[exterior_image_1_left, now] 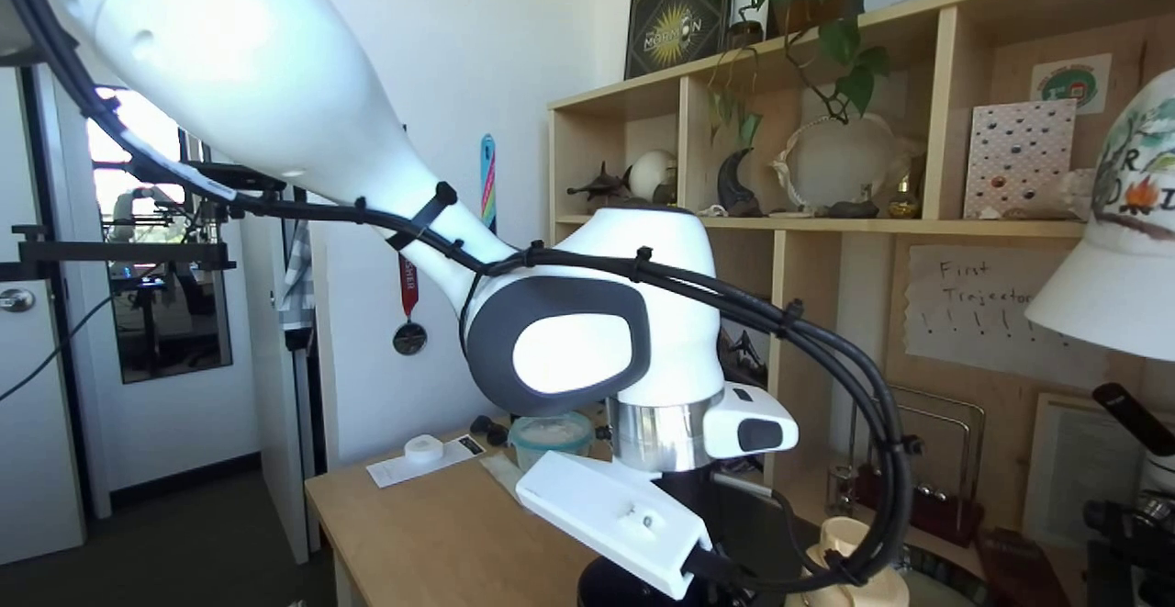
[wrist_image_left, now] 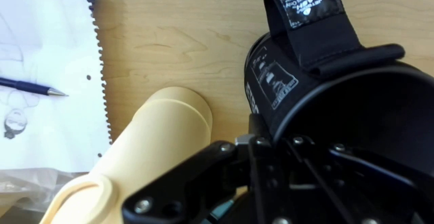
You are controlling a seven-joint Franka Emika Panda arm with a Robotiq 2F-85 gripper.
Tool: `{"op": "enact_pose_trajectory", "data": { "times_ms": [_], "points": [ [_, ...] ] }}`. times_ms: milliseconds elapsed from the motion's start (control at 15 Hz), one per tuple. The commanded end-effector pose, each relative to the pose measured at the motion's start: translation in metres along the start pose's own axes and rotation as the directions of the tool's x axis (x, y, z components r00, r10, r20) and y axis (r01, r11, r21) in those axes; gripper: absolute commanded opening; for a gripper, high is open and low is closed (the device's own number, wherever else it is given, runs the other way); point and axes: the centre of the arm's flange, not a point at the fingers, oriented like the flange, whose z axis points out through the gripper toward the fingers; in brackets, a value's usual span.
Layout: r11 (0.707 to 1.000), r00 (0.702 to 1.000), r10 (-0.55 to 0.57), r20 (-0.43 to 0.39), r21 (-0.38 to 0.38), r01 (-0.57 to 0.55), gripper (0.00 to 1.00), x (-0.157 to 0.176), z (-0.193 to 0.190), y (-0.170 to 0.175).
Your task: Move the cup, lunchbox, and plastic to the right
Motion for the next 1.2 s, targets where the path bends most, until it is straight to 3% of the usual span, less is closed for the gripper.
{"op": "enact_pose_trajectory", "data": {
  "times_ms": [0,533,867,1133],
  "points": [
    [0.998,0.999,0.018,-0.028,-0.054,-0.019,0.39,-0.01,-0.018,-0.012],
    [0.994,1.0,-0.023,-0.019,-0.105,0.021,0.99,0.007,-0.045,-0.025],
    [0.977,0.973,-0.196,-0.12,-0.104,0.184,1.0,0.047,-0.113,-0.074],
    [0.918,0.883,-0.396,-0.252,-0.114,0.38,1.0,0.101,-0.157,-0.146]
  ]
}}
